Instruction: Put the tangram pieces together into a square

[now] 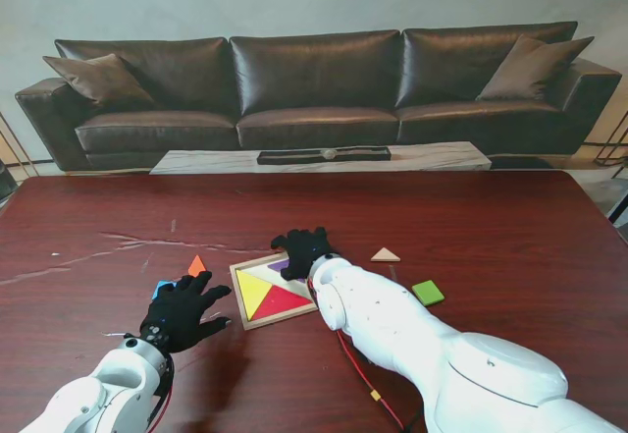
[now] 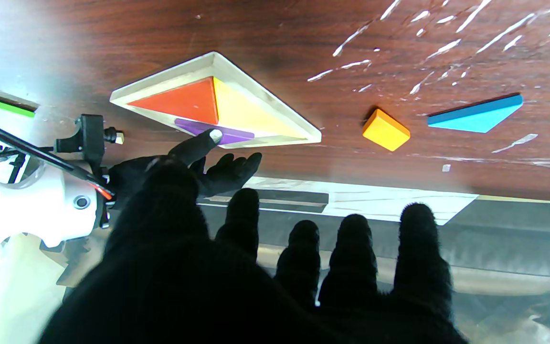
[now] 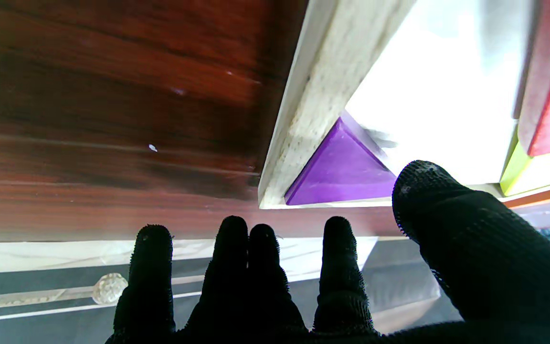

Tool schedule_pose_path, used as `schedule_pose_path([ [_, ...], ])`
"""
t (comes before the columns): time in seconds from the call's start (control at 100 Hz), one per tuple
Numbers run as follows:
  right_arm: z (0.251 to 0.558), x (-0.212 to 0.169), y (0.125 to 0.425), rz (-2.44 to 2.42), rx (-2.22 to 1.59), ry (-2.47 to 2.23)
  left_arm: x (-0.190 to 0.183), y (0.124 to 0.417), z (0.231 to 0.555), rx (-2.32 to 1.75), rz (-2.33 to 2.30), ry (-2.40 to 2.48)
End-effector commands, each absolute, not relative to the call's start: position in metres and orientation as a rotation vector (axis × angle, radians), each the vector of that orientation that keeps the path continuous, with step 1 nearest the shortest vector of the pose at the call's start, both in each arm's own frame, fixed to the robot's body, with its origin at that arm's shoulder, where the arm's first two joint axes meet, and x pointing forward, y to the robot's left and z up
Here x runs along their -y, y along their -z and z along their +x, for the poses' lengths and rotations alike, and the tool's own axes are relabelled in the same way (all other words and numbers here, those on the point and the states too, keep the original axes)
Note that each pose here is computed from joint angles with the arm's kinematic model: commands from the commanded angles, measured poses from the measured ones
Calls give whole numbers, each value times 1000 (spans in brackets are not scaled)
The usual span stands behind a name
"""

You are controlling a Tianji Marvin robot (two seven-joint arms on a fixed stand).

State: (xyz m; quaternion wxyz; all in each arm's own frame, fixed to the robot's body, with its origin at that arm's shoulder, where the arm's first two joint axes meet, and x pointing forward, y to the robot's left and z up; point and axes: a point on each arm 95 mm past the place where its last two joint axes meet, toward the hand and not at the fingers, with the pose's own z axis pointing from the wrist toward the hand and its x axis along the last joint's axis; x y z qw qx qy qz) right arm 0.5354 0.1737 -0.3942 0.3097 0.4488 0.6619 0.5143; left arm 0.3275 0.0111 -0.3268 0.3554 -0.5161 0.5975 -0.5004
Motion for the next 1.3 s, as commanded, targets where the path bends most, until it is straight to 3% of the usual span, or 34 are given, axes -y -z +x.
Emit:
schedule_pose_path([
  [0.0, 533, -176, 397, 1180, -1759, -1361, -11, 328, 326, -1545, -1337, 1293],
  [1.29, 537, -173, 395, 1188, -1707, -1353, -12, 328, 325, -1541, -1334, 1288],
])
